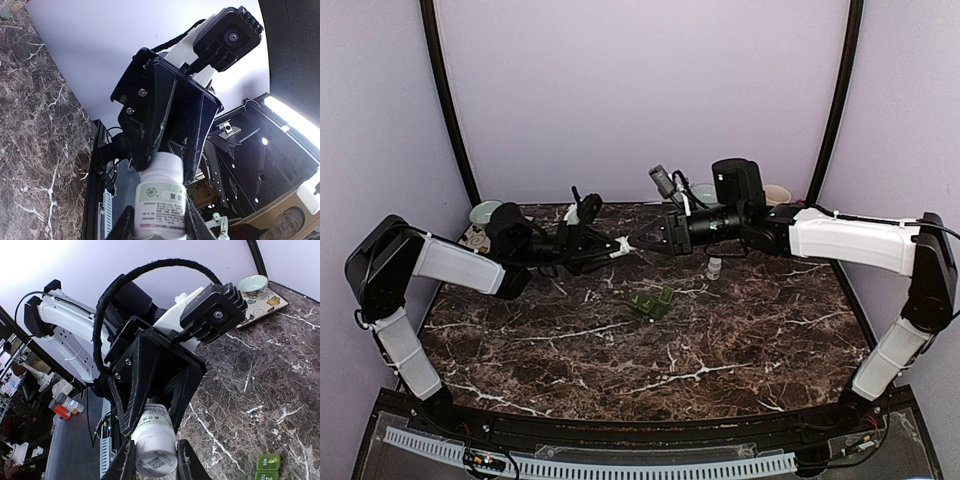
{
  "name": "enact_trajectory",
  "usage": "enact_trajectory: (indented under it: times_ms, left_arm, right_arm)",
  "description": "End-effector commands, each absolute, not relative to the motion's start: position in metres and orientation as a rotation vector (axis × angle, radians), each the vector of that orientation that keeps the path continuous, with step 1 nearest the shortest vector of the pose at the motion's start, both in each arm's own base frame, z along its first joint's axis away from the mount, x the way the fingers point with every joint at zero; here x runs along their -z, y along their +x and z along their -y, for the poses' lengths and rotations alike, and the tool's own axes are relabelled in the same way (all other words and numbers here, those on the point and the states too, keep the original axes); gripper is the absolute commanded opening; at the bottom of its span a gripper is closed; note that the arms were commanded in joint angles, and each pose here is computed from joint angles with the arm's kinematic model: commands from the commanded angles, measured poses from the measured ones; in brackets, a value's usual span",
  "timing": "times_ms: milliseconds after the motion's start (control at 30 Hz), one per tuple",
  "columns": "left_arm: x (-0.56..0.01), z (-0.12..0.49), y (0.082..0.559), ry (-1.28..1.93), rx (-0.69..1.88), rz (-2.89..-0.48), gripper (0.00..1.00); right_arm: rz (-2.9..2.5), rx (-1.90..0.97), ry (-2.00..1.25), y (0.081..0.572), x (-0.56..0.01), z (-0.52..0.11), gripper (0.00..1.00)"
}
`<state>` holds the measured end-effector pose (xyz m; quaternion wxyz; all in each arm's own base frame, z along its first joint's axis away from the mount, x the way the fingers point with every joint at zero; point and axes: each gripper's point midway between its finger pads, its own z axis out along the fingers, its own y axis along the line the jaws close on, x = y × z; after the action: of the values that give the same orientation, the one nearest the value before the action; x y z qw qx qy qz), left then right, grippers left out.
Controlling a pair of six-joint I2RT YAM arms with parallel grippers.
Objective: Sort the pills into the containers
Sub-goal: Pass from the right arm to the left
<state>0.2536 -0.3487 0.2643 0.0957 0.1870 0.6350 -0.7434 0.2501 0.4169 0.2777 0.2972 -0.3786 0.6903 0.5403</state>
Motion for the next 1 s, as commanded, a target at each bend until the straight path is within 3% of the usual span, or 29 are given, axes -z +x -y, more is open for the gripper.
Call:
enact_trajectory:
  times_ms: [0, 967]
  left_arm:
    - [-0.319, 0.346, 0.243, 0.668, 2.215, -1.645, 0.04]
    - [-0.365, 0.336, 0.232, 0.708, 2.313, -1.465, 0.02]
  right_arm:
    - [-1.909, -1.428, -1.052, 0.236, -0.248, -0.417, 0.0]
    - [-1.74, -1.453, -1.046, 0.222, -0.312, -0.405, 0.0]
